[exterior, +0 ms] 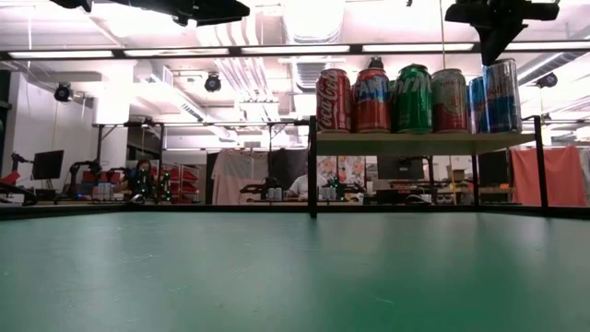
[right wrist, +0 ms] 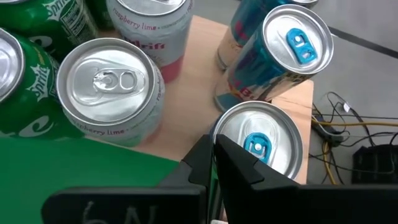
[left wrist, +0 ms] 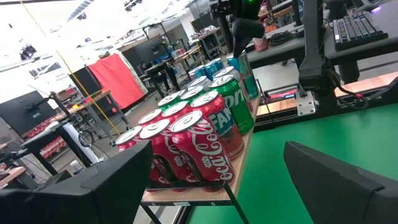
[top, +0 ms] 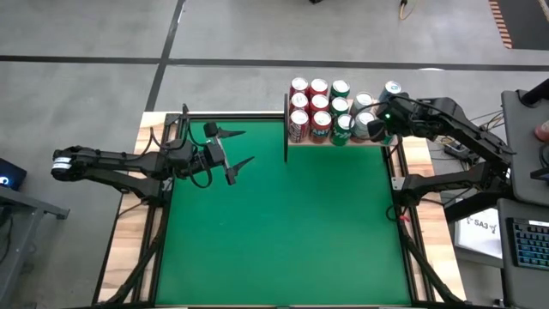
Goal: Place canned beverage on shelf
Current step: Put the blue soda can on the shelf aligned with the other blue soda cans
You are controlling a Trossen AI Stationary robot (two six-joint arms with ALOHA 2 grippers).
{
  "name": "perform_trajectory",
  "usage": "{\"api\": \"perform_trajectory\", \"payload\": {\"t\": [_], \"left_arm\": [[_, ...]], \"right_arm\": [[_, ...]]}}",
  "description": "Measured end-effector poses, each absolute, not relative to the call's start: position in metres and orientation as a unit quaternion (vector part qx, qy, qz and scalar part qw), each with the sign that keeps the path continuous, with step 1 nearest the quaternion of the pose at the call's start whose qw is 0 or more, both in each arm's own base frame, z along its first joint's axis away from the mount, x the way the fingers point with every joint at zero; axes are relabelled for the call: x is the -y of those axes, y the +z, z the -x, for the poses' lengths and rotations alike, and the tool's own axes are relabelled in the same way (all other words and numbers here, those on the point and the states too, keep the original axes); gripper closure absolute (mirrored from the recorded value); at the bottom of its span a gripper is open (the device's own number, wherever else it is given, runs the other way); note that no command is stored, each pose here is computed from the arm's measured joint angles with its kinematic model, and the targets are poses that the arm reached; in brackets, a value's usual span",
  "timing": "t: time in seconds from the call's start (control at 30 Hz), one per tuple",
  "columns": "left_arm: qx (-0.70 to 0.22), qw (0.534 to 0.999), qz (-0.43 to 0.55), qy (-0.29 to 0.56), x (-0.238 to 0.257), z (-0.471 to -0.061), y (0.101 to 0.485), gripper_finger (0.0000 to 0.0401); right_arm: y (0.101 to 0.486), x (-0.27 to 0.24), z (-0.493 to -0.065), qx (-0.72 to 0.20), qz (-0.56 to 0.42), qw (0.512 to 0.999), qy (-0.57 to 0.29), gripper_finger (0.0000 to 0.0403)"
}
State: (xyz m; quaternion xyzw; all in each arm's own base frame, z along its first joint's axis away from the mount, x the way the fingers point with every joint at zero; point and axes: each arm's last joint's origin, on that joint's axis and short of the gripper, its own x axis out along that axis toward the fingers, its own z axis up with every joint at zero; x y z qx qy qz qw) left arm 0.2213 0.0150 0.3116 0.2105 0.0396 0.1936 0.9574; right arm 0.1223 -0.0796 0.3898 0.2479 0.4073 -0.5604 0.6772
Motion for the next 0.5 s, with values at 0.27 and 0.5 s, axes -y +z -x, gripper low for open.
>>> {"api": "perform_trajectory", "payload": {"t": [0.27,0.5], "left_arm": [[-0.04,0.957,-0.212,0.194,-0.0151,-0.2213,0.3116,0.0054],[-0.04,0.957,-0.212,0.195,-0.0153,-0.2213,0.3115,0.0054]], "right_arm": [[0.3917,0.0763,-0.1177,-0.409,-0.254,0.686,-0.546,0.039],[0.3929,0.0756,-0.114,-0.403,-0.239,0.682,-0.561,0.0391]]}}
